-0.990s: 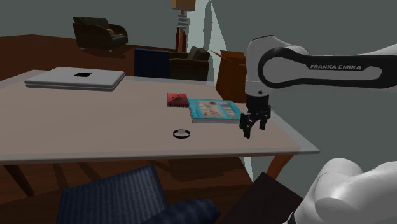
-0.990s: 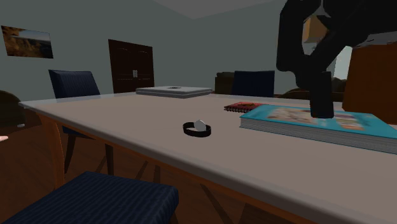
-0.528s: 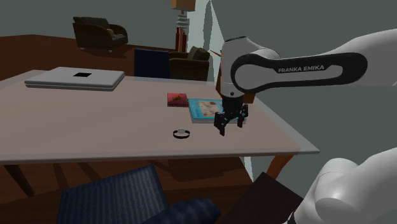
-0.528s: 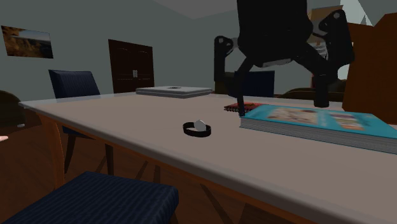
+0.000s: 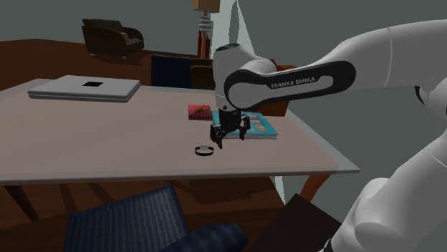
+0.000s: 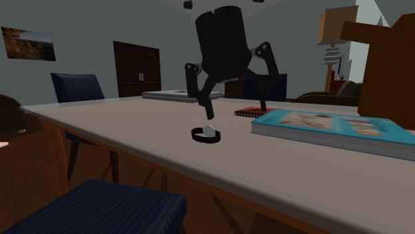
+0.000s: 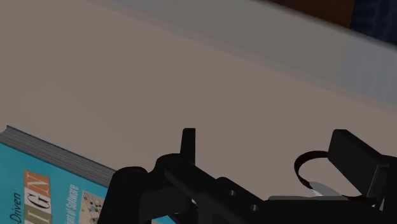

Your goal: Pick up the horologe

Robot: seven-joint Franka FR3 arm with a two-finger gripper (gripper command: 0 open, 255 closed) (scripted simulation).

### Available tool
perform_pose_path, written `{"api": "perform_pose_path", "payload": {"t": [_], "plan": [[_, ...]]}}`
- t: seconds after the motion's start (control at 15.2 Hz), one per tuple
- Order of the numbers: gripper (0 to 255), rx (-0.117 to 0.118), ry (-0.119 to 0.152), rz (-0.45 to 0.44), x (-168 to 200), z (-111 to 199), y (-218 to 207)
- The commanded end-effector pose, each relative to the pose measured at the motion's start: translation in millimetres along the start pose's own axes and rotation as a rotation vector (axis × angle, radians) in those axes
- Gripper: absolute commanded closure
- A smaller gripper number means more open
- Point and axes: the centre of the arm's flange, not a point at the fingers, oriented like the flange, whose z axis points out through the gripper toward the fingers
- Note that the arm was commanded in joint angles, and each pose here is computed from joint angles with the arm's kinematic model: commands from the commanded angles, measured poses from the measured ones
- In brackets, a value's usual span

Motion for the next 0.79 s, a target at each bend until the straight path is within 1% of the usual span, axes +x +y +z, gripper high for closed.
{"api": "perform_pose_path", "payload": {"t": [0.0, 0.26, 0.73], "plan": [[0, -0.013, 0.027, 0.022, 15.5, 2.0, -17.8], [0, -0.038, 0.076, 0.061, 45.5, 1.2, -55.2], [0, -0.038, 0.076, 0.061, 44.4, 37.3, -63.1]]}}
